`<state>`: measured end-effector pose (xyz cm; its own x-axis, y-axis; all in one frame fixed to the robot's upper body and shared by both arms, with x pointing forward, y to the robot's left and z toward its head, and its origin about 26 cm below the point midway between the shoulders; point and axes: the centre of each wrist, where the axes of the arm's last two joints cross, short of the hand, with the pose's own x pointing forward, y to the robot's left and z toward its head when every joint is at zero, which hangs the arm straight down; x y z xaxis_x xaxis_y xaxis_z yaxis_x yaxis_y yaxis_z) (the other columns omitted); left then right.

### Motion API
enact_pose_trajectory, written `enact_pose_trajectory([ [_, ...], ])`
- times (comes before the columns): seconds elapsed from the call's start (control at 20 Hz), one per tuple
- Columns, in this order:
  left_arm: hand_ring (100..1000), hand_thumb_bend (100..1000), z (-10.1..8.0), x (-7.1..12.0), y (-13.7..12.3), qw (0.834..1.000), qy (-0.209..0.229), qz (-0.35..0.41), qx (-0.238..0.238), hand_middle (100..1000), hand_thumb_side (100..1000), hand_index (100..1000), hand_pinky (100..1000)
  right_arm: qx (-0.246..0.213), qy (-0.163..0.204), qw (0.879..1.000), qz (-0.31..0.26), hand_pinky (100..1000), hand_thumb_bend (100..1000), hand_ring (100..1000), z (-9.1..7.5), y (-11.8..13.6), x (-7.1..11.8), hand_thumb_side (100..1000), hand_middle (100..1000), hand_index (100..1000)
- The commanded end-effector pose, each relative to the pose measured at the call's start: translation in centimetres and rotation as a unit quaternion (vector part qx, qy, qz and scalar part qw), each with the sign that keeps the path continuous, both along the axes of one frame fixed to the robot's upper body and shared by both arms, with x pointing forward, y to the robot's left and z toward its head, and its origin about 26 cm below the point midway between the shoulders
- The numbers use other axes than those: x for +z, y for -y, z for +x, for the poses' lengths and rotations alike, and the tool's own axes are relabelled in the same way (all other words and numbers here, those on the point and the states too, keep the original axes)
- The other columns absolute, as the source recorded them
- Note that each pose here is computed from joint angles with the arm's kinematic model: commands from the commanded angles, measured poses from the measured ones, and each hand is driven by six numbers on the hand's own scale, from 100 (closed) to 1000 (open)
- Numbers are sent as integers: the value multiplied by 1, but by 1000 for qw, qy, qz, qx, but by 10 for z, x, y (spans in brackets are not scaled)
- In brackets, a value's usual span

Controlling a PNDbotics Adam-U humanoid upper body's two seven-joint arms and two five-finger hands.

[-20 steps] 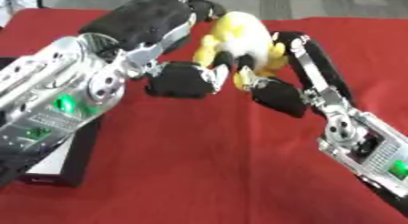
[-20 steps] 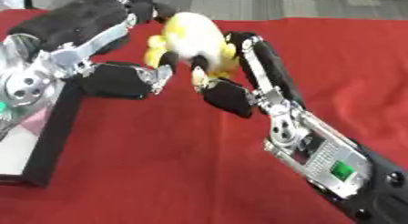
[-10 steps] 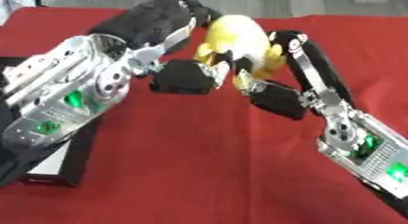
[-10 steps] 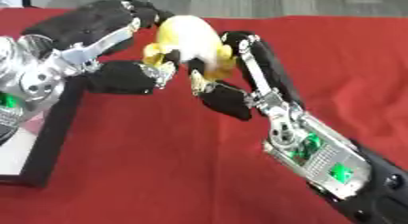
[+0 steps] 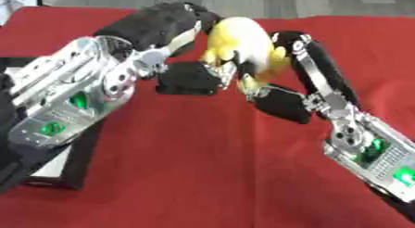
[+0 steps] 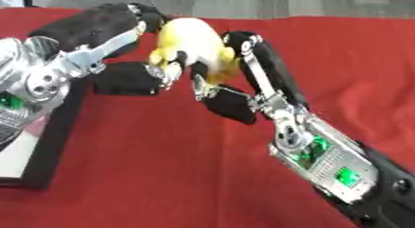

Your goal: Pick up the objects with one hand, pass them to the other hand, and then place them into the box on the other side of the table.

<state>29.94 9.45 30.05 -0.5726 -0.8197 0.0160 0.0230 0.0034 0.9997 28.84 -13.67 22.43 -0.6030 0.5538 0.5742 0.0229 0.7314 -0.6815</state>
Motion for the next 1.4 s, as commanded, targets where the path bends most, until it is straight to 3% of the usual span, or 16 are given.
enact_pose_trajectory([
  [0.05,824,100,-1,5,1,1000,-18,3,1,738,865,848,1000,8,19,1000,-2,730,100,659,-2,0,8,299,584,528],
  [0.4,757,100,-2,5,2,999,-44,-9,-15,620,747,736,1000,11,17,1000,-6,729,100,659,-2,0,7,300,586,528],
  [0.55,710,100,-1,5,2,998,-51,-18,-15,561,571,659,964,12,16,1000,-6,730,100,661,-2,1,7,303,587,529],
  [0.7,628,100,1,5,1,998,-57,-33,-10,480,248,568,919,12,15,1000,-5,728,100,663,-2,1,7,316,590,532],
  [0.95,561,100,-1,8,1,995,-56,-86,-7,402,245,473,878,11,14,1000,-4,731,100,678,-2,1,7,269,611,554],
  [1.1,545,100,-1,8,2,992,-54,-111,-11,381,247,425,870,13,12,1000,-5,733,100,702,-2,1,6,100,660,607],
  [1.4,517,100,4,3,4,990,-46,-131,-4,350,244,363,849,29,12,999,-22,745,100,757,-2,1,6,100,763,712],
])
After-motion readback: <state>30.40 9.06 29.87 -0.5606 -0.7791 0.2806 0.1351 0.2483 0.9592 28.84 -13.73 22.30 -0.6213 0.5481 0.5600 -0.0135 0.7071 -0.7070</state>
